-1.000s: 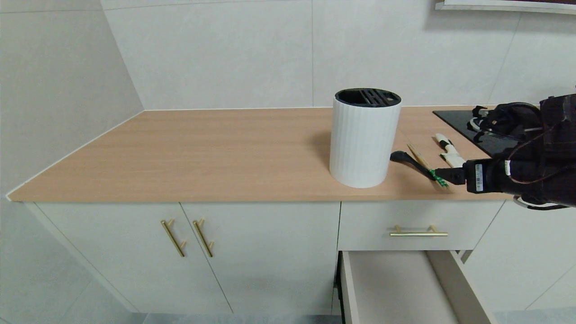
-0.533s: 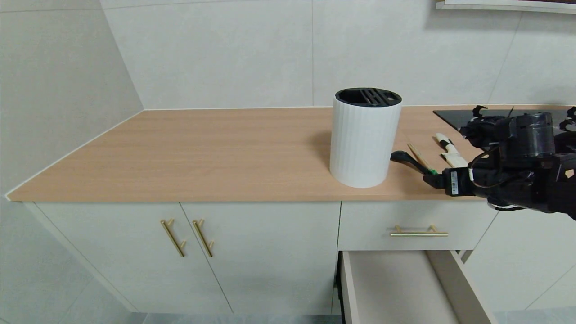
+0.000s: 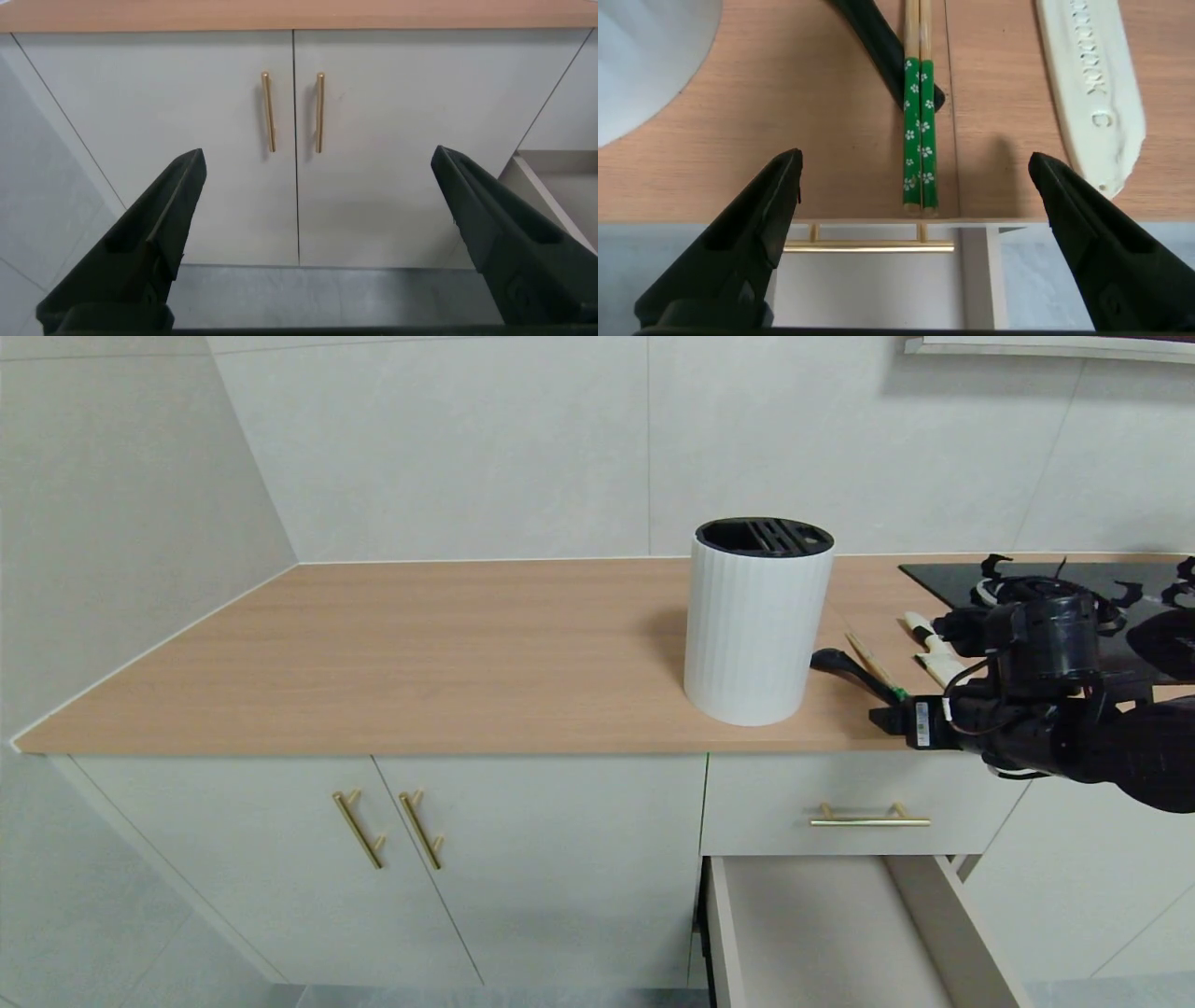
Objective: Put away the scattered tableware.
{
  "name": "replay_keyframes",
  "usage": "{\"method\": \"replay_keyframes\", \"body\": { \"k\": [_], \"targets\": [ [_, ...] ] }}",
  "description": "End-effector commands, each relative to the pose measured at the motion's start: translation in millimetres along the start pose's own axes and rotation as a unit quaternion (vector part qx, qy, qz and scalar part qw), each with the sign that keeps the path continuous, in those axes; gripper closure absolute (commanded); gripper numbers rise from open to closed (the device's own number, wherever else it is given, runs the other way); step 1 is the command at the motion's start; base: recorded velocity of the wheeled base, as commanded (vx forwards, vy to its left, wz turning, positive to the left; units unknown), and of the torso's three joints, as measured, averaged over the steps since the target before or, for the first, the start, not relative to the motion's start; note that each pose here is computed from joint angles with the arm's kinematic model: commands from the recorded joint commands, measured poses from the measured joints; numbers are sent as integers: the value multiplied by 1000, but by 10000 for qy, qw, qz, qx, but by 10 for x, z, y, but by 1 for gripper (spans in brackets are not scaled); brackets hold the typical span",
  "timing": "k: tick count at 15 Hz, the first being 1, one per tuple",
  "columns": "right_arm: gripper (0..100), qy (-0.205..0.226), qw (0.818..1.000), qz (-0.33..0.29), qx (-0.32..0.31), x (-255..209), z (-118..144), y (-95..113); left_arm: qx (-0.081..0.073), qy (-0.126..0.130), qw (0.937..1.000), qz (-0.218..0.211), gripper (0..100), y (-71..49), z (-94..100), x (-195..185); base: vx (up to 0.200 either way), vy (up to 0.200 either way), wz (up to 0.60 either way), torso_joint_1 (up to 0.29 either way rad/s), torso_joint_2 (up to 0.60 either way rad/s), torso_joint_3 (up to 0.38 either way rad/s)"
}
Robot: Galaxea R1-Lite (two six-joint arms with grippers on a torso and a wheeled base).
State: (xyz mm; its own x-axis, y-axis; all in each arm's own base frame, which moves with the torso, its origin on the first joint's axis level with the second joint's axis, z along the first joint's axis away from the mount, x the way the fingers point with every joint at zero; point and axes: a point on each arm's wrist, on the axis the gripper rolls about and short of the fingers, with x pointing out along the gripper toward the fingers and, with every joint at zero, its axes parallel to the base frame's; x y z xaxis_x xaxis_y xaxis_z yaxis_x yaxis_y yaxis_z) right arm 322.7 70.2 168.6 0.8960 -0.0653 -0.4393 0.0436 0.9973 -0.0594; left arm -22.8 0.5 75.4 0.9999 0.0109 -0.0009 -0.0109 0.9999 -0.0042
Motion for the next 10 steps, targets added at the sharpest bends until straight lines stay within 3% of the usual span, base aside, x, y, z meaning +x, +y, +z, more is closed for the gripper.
{"method": "replay_keyframes", "body": {
  "k": [1,3,4,10],
  "targets": [
    [0,16,10000,3,5,15,-9,5,-2,3,10000,-1,0,0,1,1,0,0,0,0,0,0],
    [0,17,10000,19,5,15,-9,6,-2,3,10000,-1,0,0,1,1,0,0,0,0,0,0],
    [100,25,10000,34,3,15,-11,6,-2,3,10000,-1,0,0,1,1,0,0,0,0,0,0],
    [100,-5,10000,20,12,1,4,3,-2,3,10000,-1,0,0,1,1,0,0,0,0,0,0]
  ]
}}
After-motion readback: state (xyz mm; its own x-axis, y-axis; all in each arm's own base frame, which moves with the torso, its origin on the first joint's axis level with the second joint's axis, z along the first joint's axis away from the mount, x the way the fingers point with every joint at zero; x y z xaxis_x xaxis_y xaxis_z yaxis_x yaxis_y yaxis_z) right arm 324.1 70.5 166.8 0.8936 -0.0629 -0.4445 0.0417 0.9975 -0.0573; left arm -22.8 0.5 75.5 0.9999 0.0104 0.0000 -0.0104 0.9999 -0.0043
